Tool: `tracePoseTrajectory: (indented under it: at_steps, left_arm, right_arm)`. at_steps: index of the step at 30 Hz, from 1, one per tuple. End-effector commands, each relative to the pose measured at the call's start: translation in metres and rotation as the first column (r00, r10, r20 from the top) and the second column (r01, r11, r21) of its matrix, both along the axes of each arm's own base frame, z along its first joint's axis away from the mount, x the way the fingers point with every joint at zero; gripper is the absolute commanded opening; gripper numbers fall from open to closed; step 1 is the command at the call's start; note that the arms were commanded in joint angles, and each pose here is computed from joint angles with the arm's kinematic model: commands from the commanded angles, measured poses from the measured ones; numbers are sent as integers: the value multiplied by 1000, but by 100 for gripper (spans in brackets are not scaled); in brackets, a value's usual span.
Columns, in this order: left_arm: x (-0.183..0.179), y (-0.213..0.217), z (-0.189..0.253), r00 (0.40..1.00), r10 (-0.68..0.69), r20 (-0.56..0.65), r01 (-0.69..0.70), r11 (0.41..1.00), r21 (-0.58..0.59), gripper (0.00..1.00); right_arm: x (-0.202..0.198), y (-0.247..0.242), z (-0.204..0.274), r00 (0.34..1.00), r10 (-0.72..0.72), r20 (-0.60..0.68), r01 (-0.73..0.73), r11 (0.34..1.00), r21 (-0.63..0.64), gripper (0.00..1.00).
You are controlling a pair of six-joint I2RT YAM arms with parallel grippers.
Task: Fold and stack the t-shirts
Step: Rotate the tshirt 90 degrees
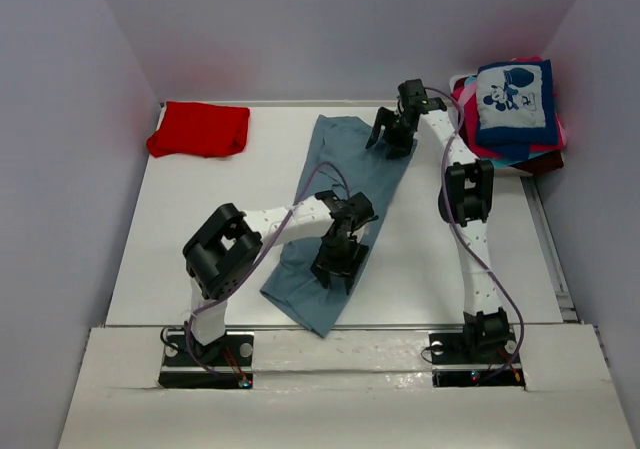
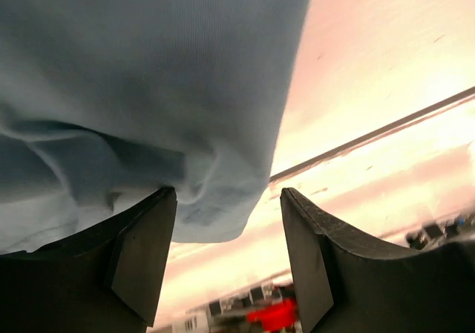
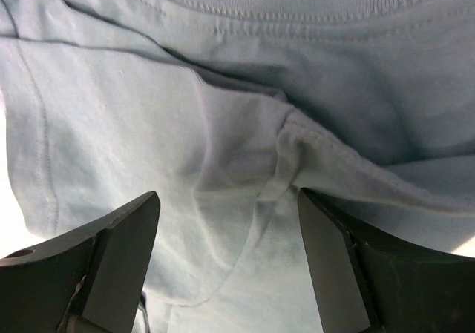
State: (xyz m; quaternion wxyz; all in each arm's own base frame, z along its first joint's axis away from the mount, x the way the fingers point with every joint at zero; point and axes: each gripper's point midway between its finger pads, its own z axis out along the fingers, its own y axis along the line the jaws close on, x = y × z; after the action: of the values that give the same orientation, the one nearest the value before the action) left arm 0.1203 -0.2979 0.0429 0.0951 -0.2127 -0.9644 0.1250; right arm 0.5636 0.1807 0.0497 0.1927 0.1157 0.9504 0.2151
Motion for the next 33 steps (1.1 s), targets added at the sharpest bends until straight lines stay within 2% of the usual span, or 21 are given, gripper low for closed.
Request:
tracePoseTrajectory:
  at_steps: [1,2,4,6,9,10,12,14,15,16,17,19,20,25,26,33]
  left_arm:
    - [38,-12,43,980,55,189,-51,998,-27,69]
    - [53,-20,57,969,77,234,-66,996,-53,69]
    - [76,-13,67,944,112,309,-112,994,-18,70]
    - [113,-12,92,899,167,405,-163,986,-46,70]
    - [152,-5,112,858,247,450,-229,969,-97,71]
    - [178,13,111,830,298,472,-288,953,-94,71]
    - [213,24,120,793,355,496,-329,934,-142,71]
    - [234,28,111,787,356,505,-342,932,-124,70]
    - [251,26,120,761,370,533,-346,926,-149,70]
    - [261,27,116,757,376,534,-353,924,-149,70]
    - [280,31,108,746,383,545,-371,918,-137,70]
    - [298,31,88,746,375,550,-381,918,-109,70]
    - [312,32,94,728,380,570,-380,916,-126,70]
    - [344,37,71,725,394,565,-385,912,-141,69]
    - [346,36,71,724,391,569,-378,914,-147,70]
    - [375,59,74,679,376,631,-382,914,-134,70]
  right_arm:
    - [2,-8,48,995,11,101,-9,1000,-29,82]
    - [0,-9,55,994,11,107,-8,999,-32,82]
    - [-8,-11,78,993,13,118,-9,999,-33,82]
    - [-15,-13,88,993,5,114,-2,999,-34,82]
    - [-32,-17,113,994,-12,108,15,999,-30,82]
    - [-44,-18,121,995,-8,95,10,1000,-27,83]
    - [-63,-21,112,999,-13,36,14,999,-31,83]
    - [-78,-22,112,1000,-10,7,10,1000,-25,83]
    - [-87,-22,123,1000,-7,17,7,1000,-14,83]
    - [-102,-22,109,999,1,-39,-1,1000,-12,83]
    - [-113,-18,118,999,17,-34,-17,1000,-2,83]
    - [-136,-9,106,996,48,-79,-49,999,-4,83]
    - [-147,0,106,994,75,-84,-76,997,-10,83]
    - [-194,29,105,980,155,-122,-155,988,6,83]
    - [-206,33,95,975,159,-157,-160,987,9,83]
    - [-265,85,78,939,277,-202,-274,961,43,82]
